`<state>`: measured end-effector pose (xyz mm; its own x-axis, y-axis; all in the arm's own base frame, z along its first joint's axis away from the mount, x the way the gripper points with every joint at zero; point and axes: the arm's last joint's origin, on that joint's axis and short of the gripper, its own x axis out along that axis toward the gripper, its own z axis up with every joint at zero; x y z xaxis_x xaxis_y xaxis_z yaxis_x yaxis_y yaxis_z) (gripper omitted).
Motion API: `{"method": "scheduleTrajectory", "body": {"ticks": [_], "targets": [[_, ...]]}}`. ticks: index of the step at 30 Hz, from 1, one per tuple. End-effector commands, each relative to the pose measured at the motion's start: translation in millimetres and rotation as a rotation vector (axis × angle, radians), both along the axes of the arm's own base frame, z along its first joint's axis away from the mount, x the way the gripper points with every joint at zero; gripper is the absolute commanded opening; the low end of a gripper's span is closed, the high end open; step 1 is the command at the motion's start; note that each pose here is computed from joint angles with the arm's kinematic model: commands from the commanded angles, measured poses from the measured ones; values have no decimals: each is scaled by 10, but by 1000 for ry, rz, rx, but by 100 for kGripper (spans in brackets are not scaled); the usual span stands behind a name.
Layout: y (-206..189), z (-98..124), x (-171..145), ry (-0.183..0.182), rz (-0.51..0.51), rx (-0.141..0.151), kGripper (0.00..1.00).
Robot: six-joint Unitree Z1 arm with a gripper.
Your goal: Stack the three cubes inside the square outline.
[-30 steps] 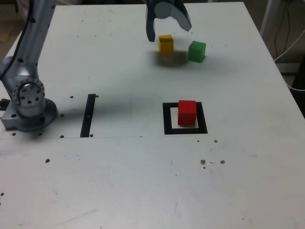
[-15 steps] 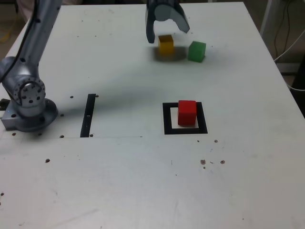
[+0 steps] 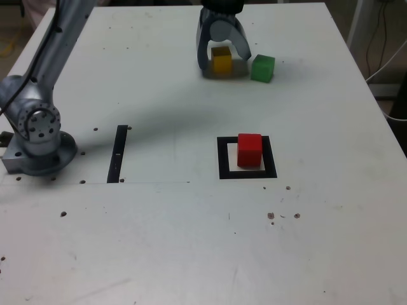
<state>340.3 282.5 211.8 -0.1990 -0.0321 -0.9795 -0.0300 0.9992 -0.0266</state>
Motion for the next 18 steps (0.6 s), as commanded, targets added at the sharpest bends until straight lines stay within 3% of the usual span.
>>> {"method": "scheduleTrajectory", "body": {"ticks": [1,4,6,18], "targets": [[19,-3,19,-8,6,15,66],[25,-8,55,-27,3,33,47],[23,-15,76,-38,-2,38,40],[-4,-42,89,-38,-7,29,39]]}}
